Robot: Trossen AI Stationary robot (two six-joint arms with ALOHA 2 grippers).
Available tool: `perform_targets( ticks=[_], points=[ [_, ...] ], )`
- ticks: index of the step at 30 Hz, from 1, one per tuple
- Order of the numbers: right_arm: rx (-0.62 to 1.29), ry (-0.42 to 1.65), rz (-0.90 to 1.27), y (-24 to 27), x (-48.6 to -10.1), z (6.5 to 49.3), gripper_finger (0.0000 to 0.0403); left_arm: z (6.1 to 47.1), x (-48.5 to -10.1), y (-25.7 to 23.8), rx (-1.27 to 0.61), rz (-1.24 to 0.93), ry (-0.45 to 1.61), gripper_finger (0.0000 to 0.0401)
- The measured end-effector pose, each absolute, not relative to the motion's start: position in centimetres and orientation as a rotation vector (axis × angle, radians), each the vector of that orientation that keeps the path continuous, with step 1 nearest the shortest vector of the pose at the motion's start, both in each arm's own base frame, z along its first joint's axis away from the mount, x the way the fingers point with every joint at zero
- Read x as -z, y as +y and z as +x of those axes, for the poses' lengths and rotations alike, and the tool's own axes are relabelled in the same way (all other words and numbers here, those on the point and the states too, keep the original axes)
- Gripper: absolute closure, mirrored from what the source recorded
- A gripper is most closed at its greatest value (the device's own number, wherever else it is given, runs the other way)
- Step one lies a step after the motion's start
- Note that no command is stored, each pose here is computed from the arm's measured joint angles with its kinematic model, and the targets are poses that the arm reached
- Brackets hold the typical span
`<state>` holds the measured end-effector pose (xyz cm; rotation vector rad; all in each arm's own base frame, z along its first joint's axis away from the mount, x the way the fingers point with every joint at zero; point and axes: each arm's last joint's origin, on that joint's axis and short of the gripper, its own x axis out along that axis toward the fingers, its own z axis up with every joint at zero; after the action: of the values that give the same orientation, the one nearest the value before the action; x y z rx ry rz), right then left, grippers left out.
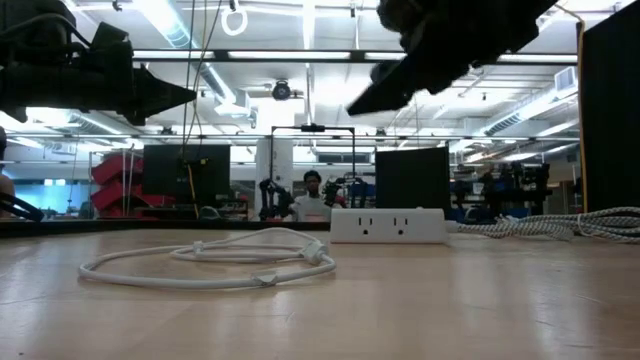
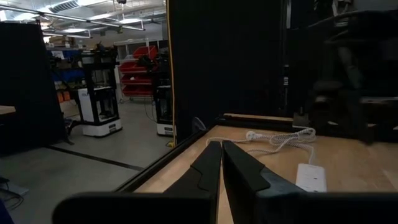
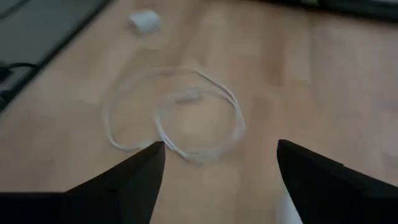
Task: Insert USB
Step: Move the white charger adapter to the center of the table
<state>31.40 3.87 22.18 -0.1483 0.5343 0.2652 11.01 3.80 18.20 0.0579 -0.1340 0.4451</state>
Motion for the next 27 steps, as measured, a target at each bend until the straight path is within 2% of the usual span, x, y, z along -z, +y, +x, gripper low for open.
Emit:
perform_targets(
  ticks=[15, 27],
  points=[
    [-0.283, 0.609, -0.032, 5.1, -17.2, 33.8, 0.0221, 11.0, -18.2, 3.8, -0.445, 0.056, -0.136, 0.0401],
    [-0.291, 0.46, -0.057, 5.0, -18.1, 34.7, 0.0257, 10.9, -18.7, 3.8, -0.445, 0.058, -0.183, 0.0401]
  ],
)
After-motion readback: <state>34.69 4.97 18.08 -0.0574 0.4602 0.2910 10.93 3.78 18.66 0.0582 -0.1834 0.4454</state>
